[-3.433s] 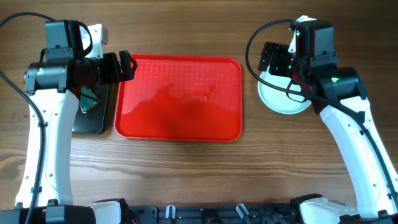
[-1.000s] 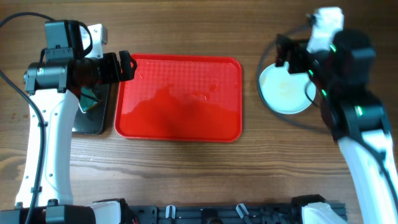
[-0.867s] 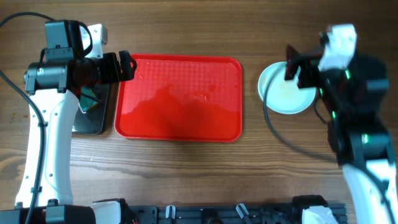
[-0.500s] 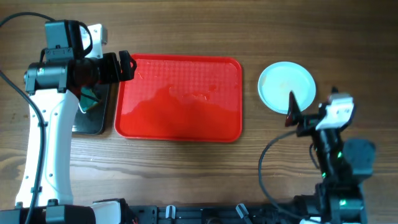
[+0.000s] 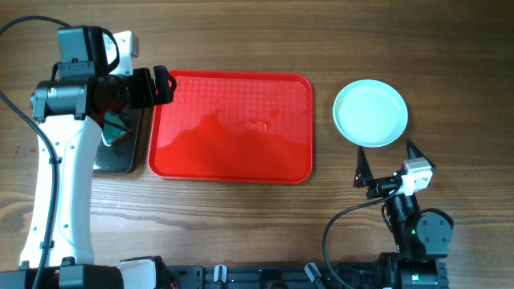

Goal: Clean dirty plates on tray and stack at the side

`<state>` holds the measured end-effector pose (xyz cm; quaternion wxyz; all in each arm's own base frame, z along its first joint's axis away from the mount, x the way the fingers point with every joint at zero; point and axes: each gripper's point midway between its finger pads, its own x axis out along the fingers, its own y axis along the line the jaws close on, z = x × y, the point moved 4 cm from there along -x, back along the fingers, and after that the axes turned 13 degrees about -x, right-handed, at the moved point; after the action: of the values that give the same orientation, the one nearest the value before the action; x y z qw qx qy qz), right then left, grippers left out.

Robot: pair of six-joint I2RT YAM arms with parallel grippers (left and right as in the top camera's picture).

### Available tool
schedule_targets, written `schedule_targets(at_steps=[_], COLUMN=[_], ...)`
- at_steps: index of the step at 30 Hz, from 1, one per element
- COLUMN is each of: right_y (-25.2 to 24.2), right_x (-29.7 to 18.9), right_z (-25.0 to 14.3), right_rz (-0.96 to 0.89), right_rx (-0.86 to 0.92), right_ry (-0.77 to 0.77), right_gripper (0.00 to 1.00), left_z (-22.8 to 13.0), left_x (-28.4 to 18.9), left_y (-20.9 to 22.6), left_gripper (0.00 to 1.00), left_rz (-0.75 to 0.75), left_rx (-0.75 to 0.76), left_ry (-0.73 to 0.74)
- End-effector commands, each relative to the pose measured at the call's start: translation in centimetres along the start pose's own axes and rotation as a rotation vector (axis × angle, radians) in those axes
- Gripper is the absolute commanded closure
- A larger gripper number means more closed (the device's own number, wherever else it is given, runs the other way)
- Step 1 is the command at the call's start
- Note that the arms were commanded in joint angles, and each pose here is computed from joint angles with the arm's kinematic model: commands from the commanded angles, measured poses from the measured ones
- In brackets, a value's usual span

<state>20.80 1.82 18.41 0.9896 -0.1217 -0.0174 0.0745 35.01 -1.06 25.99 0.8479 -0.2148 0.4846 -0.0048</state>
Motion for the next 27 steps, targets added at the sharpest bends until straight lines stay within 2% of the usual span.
schedule_targets(at_steps=[1, 27], right_y=[0.66, 0.97], right_x=[-0.27, -0.24], right_z=[-0.49, -0.44], right_rz=[0.035, 0.05], right_rx=[0.017, 0.01], right_ry=[-0.006, -0.008], right_gripper=[0.0, 0.0], left_z=[0.22, 0.21], left_x=[-0.4, -0.4], left_y=[-0.25, -0.25], left_gripper=[0.0, 0.0], left_rz=[-0.004, -0.003], left_rx=[0.027, 0.026], left_ry=[-0.016, -0.015])
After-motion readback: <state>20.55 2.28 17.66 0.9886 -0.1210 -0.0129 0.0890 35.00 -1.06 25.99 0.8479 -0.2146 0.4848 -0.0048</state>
